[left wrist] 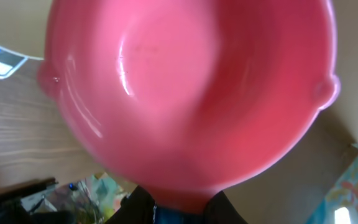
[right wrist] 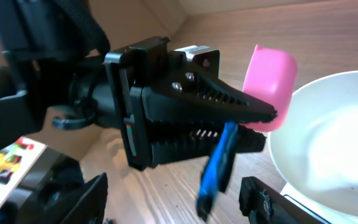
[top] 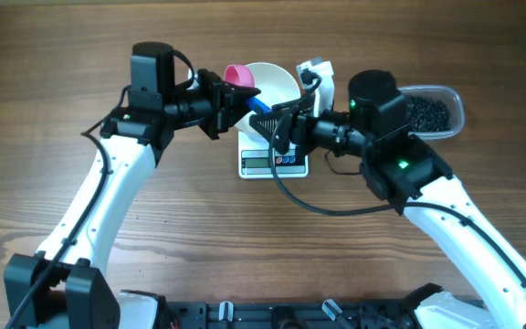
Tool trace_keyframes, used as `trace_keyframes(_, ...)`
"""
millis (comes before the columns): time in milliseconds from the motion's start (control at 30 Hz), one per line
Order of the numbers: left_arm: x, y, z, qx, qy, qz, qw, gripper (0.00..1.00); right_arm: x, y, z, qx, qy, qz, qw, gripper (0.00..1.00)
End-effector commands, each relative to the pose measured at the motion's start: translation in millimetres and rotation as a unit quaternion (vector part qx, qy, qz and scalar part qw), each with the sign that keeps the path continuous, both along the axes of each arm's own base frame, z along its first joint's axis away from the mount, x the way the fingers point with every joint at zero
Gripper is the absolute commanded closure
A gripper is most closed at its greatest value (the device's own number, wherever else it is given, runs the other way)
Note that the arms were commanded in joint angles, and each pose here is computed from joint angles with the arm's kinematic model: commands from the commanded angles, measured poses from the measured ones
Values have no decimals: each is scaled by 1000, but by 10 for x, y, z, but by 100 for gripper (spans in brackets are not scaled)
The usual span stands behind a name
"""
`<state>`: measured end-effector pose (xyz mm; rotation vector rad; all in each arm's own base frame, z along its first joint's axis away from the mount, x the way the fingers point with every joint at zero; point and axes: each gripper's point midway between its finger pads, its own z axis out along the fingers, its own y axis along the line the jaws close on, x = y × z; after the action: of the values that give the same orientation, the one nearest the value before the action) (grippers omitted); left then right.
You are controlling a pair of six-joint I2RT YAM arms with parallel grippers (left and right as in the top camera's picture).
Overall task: Scoop item into bowl and weigh 150g on scale
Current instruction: 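Close the right gripper on the blue handle and open the left gripper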
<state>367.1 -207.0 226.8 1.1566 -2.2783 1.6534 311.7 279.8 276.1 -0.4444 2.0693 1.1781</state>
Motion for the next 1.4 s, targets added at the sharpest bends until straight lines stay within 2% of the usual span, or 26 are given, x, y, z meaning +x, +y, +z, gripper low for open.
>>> trace_keyframes(0,4,-74,77,16,-21,6,1000,96,120,37,-97,-28,-7,-45,999,34)
trace_keyframes(300,-75,-205,77,16,-23,-13,1000,96,276,92,-453,-63,30,-110,991,51)
trace_keyframes(433,-100,-244,76,16,-23,-18,999,96,294,102,-459,-57,36,-114,991,64)
trace_keyframes(600,-87,-236,68,25,-38,-21,999,96,358,73,-419,-50,32,-135,989,71)
trace_keyframes(800,-83,-237,76,24,-40,-21,999,96,372,44,-445,-50,43,-149,987,96)
trace_keyframes(967,-77,-237,79,27,-49,-24,998,95,328,11,-544,-71,52,-145,986,96)
trace_keyframes(1067,-60,-231,81,49,-100,-45,993,81,376,-36,-487,-76,32,-152,985,96)
trace_keyframes(1100,-51,-233,94,59,-133,-58,988,68,407,-83,-411,-71,27,-158,985,96)
trace_keyframes(1167,-40,-239,118,89,-218,-97,967,16,469,-190,-252,-68,24,-164,984,96)
trace_keyframes(1200,-39,-240,119,101,-247,-110,957,0,498,-249,-174,-72,25,-166,983,96)
trace_keyframes(1367,-31,-242,154,136,-343,-151,917,0,559,-743,261,-126,32,-188,973,96)
